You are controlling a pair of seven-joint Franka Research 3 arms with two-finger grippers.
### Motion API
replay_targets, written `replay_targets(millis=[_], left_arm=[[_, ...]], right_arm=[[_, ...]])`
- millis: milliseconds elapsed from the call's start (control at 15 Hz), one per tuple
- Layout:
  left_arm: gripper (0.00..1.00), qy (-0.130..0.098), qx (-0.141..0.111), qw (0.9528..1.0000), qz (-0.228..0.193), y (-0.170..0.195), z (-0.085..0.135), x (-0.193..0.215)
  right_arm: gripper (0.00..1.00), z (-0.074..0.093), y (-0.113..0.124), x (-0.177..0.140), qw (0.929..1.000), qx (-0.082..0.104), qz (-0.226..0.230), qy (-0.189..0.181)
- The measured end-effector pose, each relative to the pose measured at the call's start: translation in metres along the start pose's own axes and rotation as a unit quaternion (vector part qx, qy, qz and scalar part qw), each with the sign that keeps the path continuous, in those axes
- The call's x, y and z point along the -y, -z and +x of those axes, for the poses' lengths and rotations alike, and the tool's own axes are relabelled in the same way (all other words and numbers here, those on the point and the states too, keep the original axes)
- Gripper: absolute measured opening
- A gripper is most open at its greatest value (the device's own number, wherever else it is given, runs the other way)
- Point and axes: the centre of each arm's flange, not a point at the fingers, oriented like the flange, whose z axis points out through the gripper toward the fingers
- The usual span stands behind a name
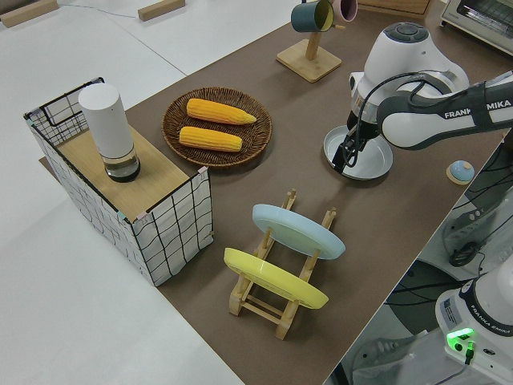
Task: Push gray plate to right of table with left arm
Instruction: 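Move the left gripper down beside the gray plate's edge nearest the basket, then push the gray plate with the left gripper across the table toward the toaster oven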
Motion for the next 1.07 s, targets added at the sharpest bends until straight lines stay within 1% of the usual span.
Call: replay_targets(millis=[400, 667, 733, 800, 867, 1000, 1067], left_arm=[[0.96, 0.005, -0.006, 1.0, -0.001, -0.035, -0.001, -0.013], [0.93, 0.008, -0.003, 1.0, -0.001, -0.041, -0.001, -0.013], [0.88, 0.008, -0.003, 1.0, -0.001, -0.041, -0.001, -0.012], [0.88, 0.008, -0.003, 1.0, -0.001, -0.041, -0.001, -0.012], [0.81, 0.009, -0.004, 1.0, -0.001, -0.041, -0.001, -0.012], [0.57, 0.011, -0.004, 0.9999, -0.001, -0.041, 0.0, -0.011], [0.47, 0.012, -0.004, 0.9999, -0.001, -0.041, 0.0, -0.011]], right_arm=[[0.99, 0.0, 0.0, 0.0, 1.0, 0.0, 0.0, 0.0], [0.99, 0.0, 0.0, 0.0, 1.0, 0.0, 0.0, 0.0], [0.99, 0.0, 0.0, 0.0, 1.0, 0.0, 0.0, 0.0], [0.99, 0.0, 0.0, 0.0, 1.0, 0.0, 0.0, 0.0], [0.99, 0.0, 0.0, 0.0, 1.0, 0.0, 0.0, 0.0], [0.99, 0.0, 0.0, 0.0, 1.0, 0.0, 0.0, 0.0], [0.99, 0.0, 0.0, 0.0, 1.0, 0.0, 0.0, 0.0]])
